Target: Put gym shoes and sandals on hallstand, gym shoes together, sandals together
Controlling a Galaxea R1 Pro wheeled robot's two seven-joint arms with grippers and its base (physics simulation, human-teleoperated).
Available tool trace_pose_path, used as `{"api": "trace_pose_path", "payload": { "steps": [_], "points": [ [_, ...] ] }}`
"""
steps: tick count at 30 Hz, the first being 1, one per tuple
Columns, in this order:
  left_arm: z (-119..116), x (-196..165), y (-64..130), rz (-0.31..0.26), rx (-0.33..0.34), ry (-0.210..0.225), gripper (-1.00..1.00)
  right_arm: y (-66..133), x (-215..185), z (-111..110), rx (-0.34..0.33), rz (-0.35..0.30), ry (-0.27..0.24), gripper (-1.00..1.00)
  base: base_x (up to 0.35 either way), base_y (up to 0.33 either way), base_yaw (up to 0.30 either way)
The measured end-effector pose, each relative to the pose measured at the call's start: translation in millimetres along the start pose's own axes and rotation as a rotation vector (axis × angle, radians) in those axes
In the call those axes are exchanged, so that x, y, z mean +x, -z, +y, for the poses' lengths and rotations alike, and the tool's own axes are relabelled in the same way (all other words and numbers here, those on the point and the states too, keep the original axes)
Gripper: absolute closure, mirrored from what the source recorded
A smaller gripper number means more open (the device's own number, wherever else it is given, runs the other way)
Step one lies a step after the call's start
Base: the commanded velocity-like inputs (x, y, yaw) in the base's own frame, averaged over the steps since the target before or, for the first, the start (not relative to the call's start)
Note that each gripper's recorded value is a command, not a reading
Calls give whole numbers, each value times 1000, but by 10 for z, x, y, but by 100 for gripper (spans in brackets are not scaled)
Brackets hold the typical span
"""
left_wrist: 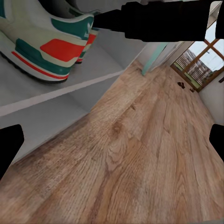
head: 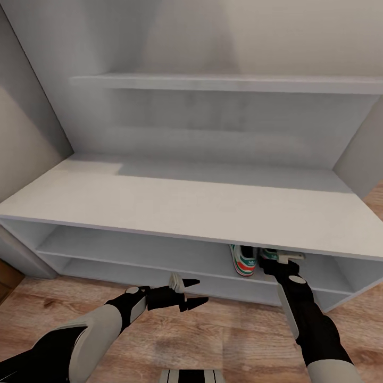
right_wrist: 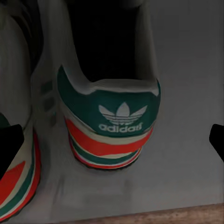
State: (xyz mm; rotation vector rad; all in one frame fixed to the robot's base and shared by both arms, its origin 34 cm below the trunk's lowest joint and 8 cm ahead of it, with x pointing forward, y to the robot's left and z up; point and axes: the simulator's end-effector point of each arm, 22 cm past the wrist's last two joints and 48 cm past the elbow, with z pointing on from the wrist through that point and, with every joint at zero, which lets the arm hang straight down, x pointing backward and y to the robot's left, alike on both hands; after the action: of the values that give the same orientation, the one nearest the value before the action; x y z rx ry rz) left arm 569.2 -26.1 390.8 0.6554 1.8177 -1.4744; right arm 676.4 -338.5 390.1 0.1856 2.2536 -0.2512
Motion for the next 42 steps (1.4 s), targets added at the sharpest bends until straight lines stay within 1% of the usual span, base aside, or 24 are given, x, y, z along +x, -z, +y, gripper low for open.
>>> {"api": "trace_pose_path", "payload": {
  "steps": [6,23,25,27,33,34,35,39,40,42],
  "points": [
    [2,3,0,0,0,0,-100,-3,3,1,0,1,0,-100,-203,0,0],
    [9,1,7,0,-2,0,-100,-1,-8,2,-2,-2,-2,-100,-332,0,0],
    [13,-3,11,-1,-2,0,-100,15,-65,0,-2,-14,-4,-100,-339,0,0],
    [26,-10,27,-2,-5,-2,-100,62,-210,-5,-4,-47,-12,-100,-339,0,0],
    [43,-15,47,-2,-9,-4,-100,77,-234,0,-7,-53,-18,-100,-339,0,0],
    [52,-14,59,-1,-11,-4,-100,78,-230,2,-8,-53,-19,-100,-339,0,0],
    [127,-22,157,1,-29,-10,-100,80,-209,22,-16,-48,-31,-100,-339,0,0],
    [219,-34,281,7,-51,-21,-100,84,-173,45,-27,-41,-49,-100,-339,0,0],
    [289,-58,372,8,-68,-30,-100,86,-153,67,-39,-35,-72,-100,-339,0,0],
    [335,-74,435,11,-78,-40,-100,86,-145,95,-53,-31,-96,-100,-339,0,0]
  ]
}}
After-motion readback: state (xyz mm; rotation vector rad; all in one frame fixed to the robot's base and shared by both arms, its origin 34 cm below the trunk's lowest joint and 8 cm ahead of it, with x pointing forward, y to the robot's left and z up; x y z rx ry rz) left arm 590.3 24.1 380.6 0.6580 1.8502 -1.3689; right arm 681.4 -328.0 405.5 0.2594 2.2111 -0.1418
